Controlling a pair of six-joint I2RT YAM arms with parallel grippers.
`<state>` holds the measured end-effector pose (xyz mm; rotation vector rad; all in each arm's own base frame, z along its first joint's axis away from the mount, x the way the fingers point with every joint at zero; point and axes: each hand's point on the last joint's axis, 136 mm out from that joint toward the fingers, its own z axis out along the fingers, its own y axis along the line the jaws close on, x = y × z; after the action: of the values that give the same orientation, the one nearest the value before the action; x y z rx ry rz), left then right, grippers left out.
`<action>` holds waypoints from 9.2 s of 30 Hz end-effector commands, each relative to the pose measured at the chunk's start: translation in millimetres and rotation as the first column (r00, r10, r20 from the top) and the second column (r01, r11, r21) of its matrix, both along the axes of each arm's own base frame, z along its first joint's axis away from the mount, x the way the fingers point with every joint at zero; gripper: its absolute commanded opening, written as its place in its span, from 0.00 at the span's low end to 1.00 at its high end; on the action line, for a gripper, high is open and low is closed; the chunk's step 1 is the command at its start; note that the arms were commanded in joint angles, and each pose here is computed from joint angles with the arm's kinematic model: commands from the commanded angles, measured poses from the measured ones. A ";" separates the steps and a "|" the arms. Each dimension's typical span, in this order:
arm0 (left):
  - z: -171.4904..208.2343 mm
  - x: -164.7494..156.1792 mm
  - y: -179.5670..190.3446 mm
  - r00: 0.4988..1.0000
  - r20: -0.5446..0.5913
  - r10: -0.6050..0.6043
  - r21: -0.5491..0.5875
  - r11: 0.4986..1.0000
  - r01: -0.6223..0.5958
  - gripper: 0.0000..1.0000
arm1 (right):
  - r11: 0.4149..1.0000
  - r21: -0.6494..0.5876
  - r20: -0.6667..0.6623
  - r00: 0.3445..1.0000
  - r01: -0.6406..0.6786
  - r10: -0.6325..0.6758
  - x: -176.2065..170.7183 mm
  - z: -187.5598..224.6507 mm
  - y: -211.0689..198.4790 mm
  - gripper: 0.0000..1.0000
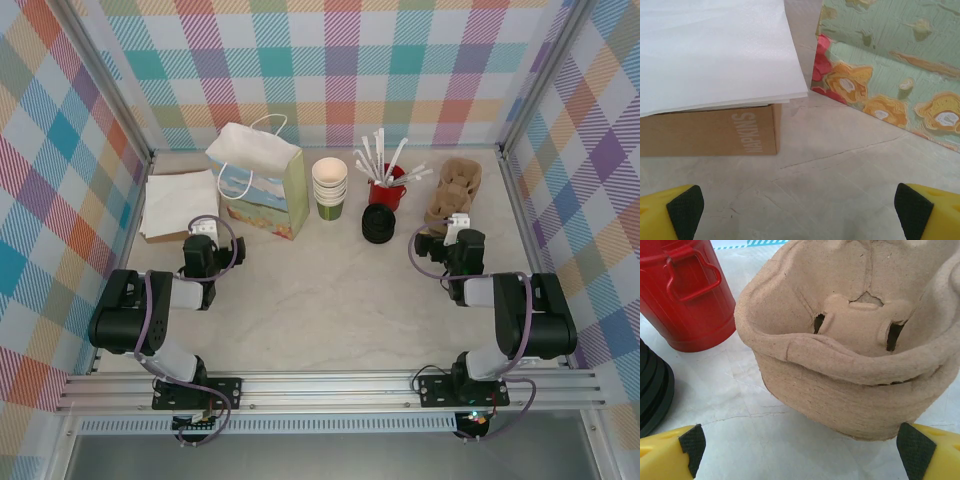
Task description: Pack the takeout coffee
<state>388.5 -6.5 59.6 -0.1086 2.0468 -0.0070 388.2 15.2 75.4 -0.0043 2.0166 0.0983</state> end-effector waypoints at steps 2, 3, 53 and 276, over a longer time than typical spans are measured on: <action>18.9 10.2 -5.8 0.998 0.056 -0.026 0.003 1.000 0.026 1.00 | 1.000 0.011 0.053 0.998 -0.023 0.022 9.4 15.6 4.7 1.00; 19.2 10.5 -5.9 0.998 0.057 -0.027 0.004 1.000 0.026 1.00 | 1.000 0.011 0.052 0.998 -0.023 0.022 9.2 15.2 4.7 1.00; 138.8 -65.1 -120.3 0.975 -0.119 -0.190 -0.659 0.749 0.065 0.97 | 0.862 0.506 -0.301 0.930 -0.031 0.210 -34.0 228.2 120.8 0.90; 164.9 -69.4 -136.0 0.993 -0.024 -0.115 -0.543 0.835 0.084 1.00 | 0.929 0.203 -0.674 0.644 -0.310 0.362 19.4 87.0 203.7 0.09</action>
<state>320.6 -134.8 204.6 -0.4231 2.0962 -0.6168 417.2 215.7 133.8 -0.3933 2.8050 0.3490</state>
